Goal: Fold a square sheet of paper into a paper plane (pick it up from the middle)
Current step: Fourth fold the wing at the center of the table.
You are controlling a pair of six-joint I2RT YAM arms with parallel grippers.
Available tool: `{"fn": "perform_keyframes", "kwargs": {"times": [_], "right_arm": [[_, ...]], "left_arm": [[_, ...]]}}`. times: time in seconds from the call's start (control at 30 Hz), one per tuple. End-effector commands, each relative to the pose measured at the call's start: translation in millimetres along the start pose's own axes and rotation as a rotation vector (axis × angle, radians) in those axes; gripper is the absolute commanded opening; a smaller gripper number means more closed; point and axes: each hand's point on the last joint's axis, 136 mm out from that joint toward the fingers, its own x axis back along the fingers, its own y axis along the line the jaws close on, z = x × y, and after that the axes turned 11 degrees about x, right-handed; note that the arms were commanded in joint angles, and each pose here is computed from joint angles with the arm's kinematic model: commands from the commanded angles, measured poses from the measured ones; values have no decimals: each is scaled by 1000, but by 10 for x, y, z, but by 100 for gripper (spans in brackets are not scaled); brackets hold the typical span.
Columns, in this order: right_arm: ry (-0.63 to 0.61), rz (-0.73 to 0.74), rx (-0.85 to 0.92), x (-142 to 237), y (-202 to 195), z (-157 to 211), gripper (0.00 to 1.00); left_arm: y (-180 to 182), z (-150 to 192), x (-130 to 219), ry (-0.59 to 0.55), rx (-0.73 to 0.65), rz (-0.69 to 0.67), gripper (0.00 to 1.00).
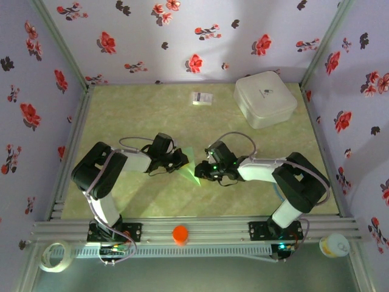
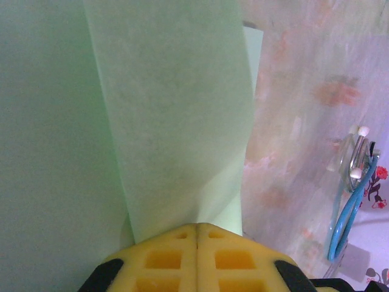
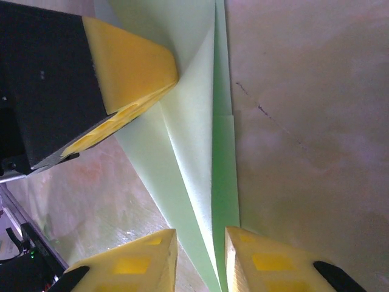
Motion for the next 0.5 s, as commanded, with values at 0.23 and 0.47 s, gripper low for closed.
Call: {"fn": "perform_keyframes", "kwargs": {"times": [0.23,0.47], "right_arm": [[44,-25,-31,-67,-86,154,9],[96,-47,-55,-98,-165,365,10]], "left_arm": [[357,82,-23,9,40,-105,6],[374,78,-26,7,45,-109,6]]}}
